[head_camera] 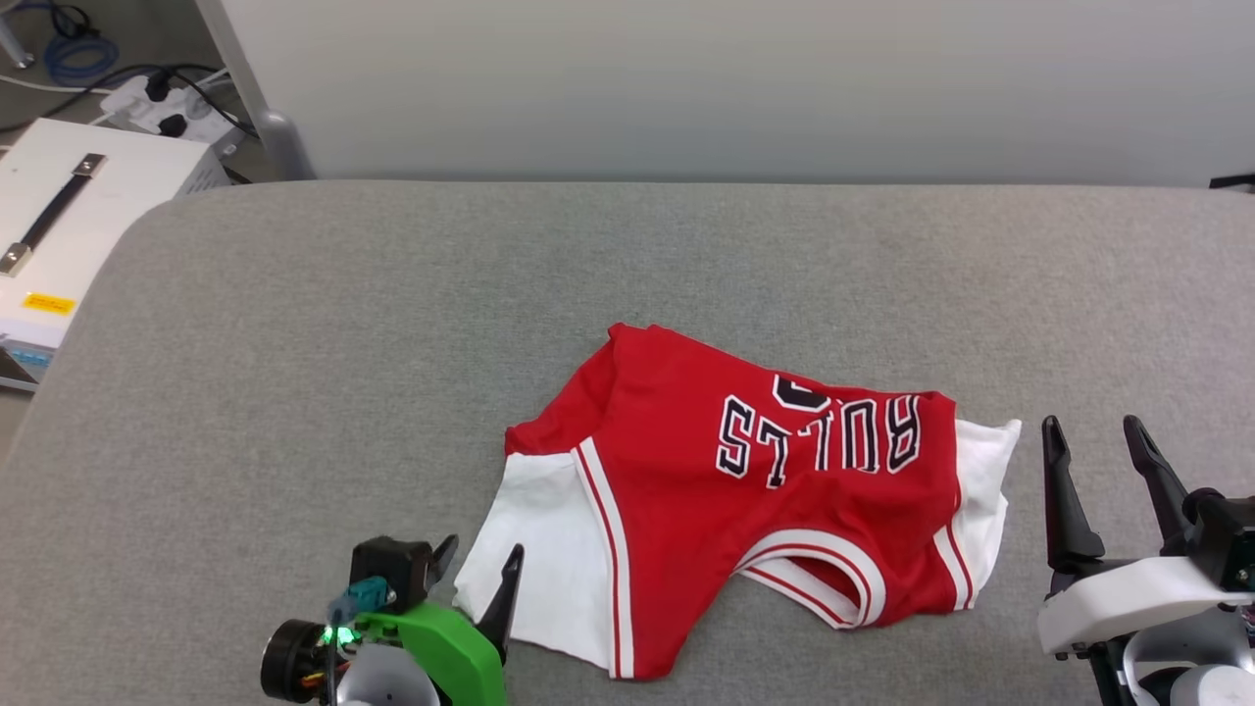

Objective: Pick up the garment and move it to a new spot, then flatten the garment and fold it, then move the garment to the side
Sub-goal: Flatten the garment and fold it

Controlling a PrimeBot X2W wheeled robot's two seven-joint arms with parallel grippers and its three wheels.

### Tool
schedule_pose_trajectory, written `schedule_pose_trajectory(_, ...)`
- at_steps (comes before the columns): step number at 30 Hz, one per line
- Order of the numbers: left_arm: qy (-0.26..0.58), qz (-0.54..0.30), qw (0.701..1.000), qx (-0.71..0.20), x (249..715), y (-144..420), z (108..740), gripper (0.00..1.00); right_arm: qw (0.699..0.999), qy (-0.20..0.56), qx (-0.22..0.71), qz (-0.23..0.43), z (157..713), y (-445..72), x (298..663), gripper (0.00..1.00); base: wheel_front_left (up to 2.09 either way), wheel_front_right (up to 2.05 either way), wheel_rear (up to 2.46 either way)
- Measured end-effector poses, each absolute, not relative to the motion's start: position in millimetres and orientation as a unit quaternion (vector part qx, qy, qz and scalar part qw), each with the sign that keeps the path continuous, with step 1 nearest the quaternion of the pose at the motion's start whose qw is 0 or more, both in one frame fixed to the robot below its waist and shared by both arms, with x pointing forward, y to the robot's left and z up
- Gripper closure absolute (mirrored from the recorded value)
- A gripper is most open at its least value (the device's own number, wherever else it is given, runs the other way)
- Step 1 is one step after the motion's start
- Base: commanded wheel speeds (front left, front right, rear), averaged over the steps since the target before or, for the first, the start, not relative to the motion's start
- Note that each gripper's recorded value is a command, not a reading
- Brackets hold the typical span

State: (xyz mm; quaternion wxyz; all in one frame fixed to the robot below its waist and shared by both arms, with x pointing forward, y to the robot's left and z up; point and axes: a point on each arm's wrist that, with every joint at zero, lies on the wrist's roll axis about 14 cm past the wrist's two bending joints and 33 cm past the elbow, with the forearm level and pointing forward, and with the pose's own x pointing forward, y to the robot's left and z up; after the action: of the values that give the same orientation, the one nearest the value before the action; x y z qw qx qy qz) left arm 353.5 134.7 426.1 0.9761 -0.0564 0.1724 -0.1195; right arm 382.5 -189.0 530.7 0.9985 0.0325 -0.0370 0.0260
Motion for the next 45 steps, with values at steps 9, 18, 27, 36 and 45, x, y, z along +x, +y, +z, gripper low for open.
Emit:
schedule_pose_trajectory(9, 0.322, -0.096, 0.942, 0.012, 347.4, 152.0, 365.9, 0.0, 1.0, -0.007, 0.025, 0.014, 510.6, -195.4, 384.7, 0.0, 0.0, 0.0, 0.0)
schedule_pose_trajectory(18, 0.307, -0.1, 0.946, 0.012, 367.0, 146.8, 364.7, 1.0, 1.0, 0.021, 0.021, 0.003, 492.8, -201.8, 387.0, 0.0, 0.0, 0.0, 0.0)
schedule_pose_trajectory(27, 0.152, -0.015, 0.988, -0.017, 397.5, 186.3, 421.1, 1.0, 0.998, 0.05, 0.016, 0.016, 484.6, -193.8, 387.5, 0.0, 0.0, 0.0, 0.0)
schedule_pose_trajectory(36, 0.18, 0.04, 0.982, -0.03, 370.6, 229.7, 405.4, 0.3, 0.993, 0.12, 0.008, 0.016, 459.5, -194.4, 377.7, 0.0, 0.0, 0.0, 0.0)
schedule_pose_trajectory(45, 0.12, 0.034, 0.991, -0.052, 366.2, 222.4, 423.2, 0.0, 0.985, 0.167, -0.01, 0.04, 449.3, -184.0, 380.5, 0.0, 0.0, 0.0, 0.0)
